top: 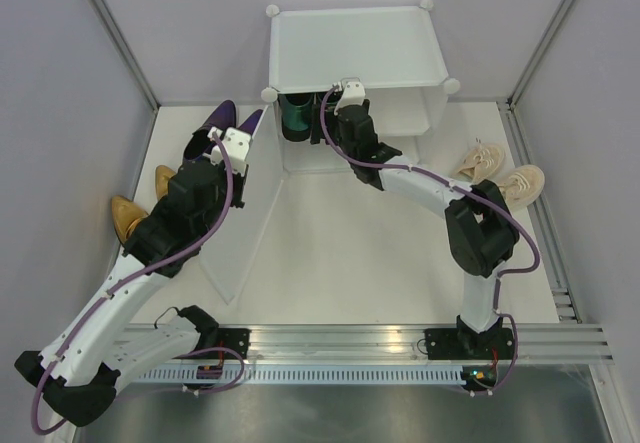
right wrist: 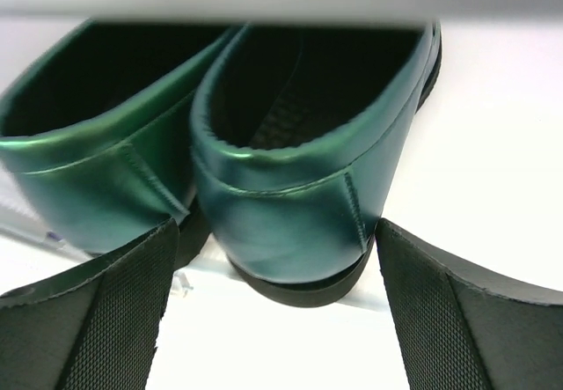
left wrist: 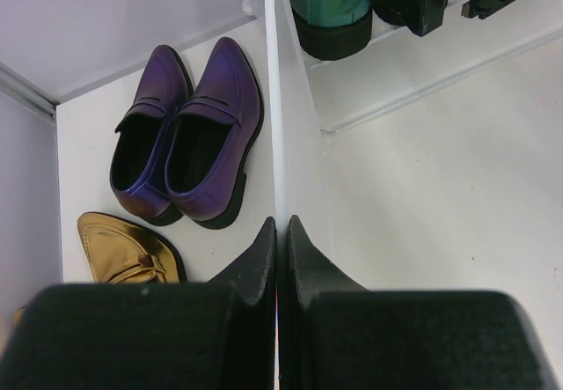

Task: Place and organize the shoes in the shoe cabinet
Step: Place the shoe in the shoe cabinet.

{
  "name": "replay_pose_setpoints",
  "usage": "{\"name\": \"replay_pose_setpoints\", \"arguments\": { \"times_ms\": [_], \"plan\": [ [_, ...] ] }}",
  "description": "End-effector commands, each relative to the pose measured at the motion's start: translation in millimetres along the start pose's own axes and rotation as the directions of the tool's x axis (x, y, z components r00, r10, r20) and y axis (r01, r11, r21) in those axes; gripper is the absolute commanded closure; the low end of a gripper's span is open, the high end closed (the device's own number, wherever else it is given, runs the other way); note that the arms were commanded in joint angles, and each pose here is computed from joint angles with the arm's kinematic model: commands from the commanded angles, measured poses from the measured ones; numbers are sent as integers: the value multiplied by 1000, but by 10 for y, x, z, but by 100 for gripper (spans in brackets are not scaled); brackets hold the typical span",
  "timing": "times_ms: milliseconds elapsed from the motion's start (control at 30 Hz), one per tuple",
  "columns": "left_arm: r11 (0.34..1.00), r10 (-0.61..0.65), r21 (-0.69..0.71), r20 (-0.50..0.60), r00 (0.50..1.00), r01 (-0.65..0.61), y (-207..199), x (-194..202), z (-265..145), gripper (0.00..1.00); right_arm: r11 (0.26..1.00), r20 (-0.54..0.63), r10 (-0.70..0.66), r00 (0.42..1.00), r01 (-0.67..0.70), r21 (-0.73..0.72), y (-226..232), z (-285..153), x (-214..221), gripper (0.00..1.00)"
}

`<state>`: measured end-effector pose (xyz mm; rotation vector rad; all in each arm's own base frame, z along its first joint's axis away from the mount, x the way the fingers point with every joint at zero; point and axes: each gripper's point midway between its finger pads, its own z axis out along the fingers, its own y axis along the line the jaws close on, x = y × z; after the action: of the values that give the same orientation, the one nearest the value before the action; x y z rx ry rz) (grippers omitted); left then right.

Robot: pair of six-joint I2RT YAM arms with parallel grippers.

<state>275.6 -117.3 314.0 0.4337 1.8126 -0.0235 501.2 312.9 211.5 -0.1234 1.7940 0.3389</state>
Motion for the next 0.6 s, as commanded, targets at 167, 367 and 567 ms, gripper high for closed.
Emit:
{"name": "replay_pose_setpoints", "arguments": {
  "times_ms": [167, 367, 567],
  "plan": [
    [988, 60, 141, -33, 998, -55, -293, 166, -6, 98, 997, 93, 58, 994, -53, -52, 12, -348, -618, 4],
    [989, 56, 140, -31, 998, -51, -294, 158, -4, 96, 998, 104, 41, 994, -36, -53, -94, -639, -786, 4],
    [988, 52, 145, -23, 998, -48, -303, 147, -10, 95, 996, 69, 64, 996, -68, 64, -550, -1161, -674, 7]
  ]
}}
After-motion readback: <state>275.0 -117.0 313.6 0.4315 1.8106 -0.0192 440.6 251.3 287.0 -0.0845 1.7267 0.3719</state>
